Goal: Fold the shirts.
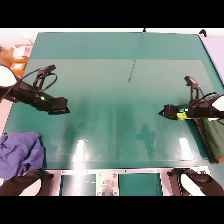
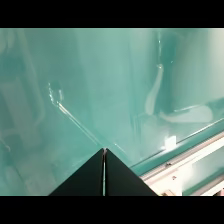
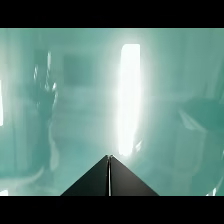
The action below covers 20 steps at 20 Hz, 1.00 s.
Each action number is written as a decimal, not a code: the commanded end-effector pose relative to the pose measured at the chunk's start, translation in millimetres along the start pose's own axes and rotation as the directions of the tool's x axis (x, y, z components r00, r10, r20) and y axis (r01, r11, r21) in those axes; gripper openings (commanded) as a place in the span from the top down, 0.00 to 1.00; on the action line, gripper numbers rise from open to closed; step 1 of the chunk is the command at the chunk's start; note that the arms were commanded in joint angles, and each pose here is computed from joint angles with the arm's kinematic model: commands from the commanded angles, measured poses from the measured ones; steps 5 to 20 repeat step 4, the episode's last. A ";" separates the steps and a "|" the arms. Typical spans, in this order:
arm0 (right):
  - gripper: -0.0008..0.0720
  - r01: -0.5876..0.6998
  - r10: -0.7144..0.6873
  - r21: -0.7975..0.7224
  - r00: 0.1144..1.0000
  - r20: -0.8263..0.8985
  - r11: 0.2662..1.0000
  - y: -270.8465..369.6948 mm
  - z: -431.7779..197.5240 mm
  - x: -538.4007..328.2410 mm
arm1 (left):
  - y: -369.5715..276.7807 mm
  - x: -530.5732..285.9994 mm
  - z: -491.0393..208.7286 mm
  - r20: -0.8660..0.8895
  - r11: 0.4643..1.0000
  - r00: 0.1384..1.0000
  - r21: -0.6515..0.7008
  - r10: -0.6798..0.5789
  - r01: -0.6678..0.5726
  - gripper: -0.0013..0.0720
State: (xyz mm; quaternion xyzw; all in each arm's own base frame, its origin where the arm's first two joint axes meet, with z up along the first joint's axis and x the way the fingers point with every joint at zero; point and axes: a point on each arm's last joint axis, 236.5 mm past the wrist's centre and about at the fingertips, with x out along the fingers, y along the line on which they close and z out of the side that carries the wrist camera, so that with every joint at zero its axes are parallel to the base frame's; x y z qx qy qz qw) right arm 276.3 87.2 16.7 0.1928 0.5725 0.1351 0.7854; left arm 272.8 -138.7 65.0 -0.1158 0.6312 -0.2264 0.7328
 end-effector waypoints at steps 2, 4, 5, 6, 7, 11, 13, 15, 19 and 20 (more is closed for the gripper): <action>0.96 -0.035 0.032 -0.044 0.998 -0.062 0.998 17.7 -23.0 9.0 | 1.9 3.2 1.1 0.043 1.000 0.999 -0.007 0.007 -0.007 0.94; 0.96 -0.035 0.032 -0.044 0.998 -0.062 0.998 17.7 -23.0 9.0 | 2.2 3.1 4.6 0.057 1.000 0.998 -0.007 0.008 -0.008 0.94; 0.96 -0.035 0.032 -0.044 0.998 -0.062 0.998 17.7 -23.0 9.0 | 2.2 3.1 4.6 0.057 1.000 0.998 -0.007 0.008 -0.008 0.94; 0.96 -0.035 0.032 -0.044 0.998 -0.062 0.998 17.7 -23.0 9.0 | 2.2 3.1 4.6 0.057 1.000 0.998 -0.007 0.008 -0.008 0.94; 0.96 -0.035 0.032 -0.044 0.998 -0.062 0.998 17.7 -23.0 9.0 | 2.2 3.1 4.6 0.057 1.000 0.998 -0.007 0.008 -0.008 0.94; 0.96 -0.035 0.032 -0.044 0.998 -0.062 0.998 17.7 -23.0 9.0 | 2.2 3.1 4.6 0.057 1.000 0.998 -0.007 0.008 -0.008 0.94; 0.96 -0.035 0.032 -0.044 0.998 -0.062 0.998 17.7 -23.0 9.0 | 2.2 3.1 4.6 0.057 1.000 0.998 -0.007 0.008 -0.008 0.94; 0.96 -0.035 0.032 -0.044 0.998 -0.062 0.998 17.7 -23.0 9.0 | 2.2 3.1 4.6 0.057 1.000 0.998 -0.007 0.008 -0.008 0.94; 0.96 -0.035 0.032 -0.044 0.998 -0.062 0.998 17.7 -23.0 9.0 | 2.2 3.1 4.6 0.057 1.000 0.998 -0.007 0.008 -0.008 0.94; 0.96 -0.035 0.032 -0.044 0.998 -0.062 0.998 17.7 -23.0 9.0 | 2.2 3.1 4.6 0.057 1.000 0.998 -0.007 0.008 -0.008 0.94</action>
